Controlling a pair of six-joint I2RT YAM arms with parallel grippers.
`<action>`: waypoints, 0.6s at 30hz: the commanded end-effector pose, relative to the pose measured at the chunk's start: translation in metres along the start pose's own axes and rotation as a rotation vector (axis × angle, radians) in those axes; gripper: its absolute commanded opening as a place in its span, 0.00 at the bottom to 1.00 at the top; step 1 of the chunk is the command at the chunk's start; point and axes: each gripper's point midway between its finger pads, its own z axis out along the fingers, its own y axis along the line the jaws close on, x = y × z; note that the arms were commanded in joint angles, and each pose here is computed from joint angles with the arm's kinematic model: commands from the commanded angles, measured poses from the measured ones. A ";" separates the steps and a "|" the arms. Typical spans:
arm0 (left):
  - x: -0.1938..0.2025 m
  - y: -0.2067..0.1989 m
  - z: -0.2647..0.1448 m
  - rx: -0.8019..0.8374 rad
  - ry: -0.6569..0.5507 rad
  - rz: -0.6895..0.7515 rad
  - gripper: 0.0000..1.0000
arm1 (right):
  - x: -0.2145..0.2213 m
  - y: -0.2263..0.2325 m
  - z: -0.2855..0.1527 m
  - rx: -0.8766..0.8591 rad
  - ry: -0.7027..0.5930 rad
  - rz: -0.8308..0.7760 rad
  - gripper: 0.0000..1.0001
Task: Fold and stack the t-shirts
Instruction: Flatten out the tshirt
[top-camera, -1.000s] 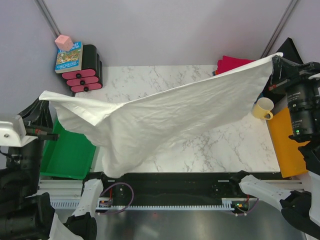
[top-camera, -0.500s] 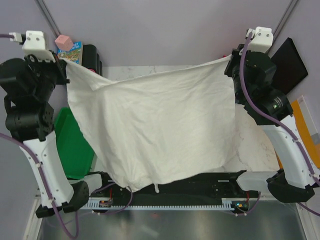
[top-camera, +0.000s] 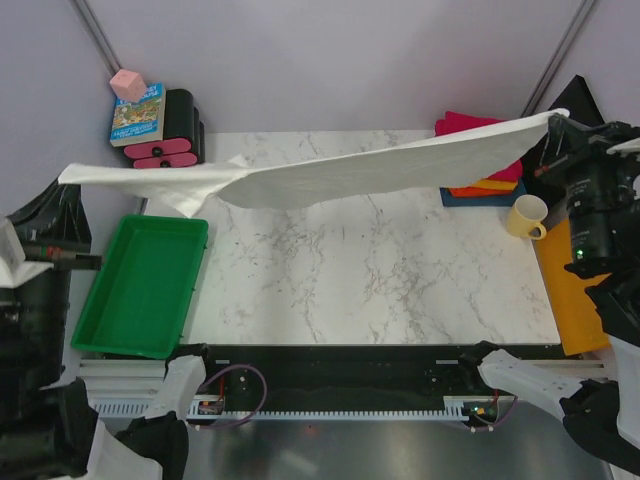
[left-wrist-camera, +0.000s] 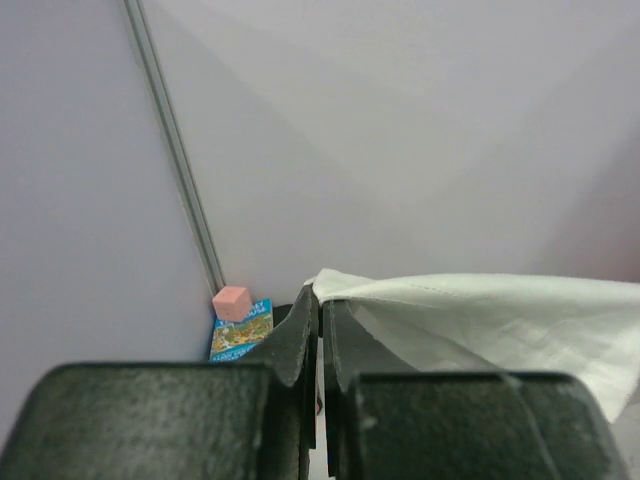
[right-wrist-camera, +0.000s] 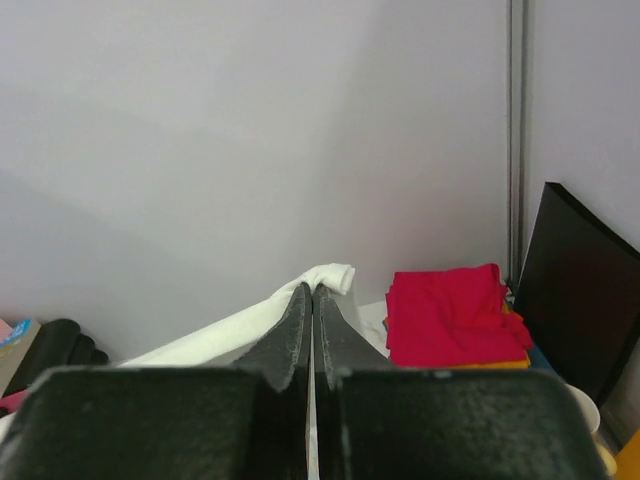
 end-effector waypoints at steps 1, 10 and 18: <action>-0.001 -0.002 -0.022 -0.015 0.002 0.001 0.02 | -0.011 -0.008 -0.011 -0.008 -0.024 -0.006 0.00; -0.028 0.015 -0.049 -0.078 -0.060 0.027 0.02 | -0.037 -0.015 -0.024 -0.015 -0.066 0.035 0.00; 0.037 0.009 0.009 -0.007 0.109 0.023 0.02 | 0.010 0.001 0.013 0.052 0.020 -0.023 0.00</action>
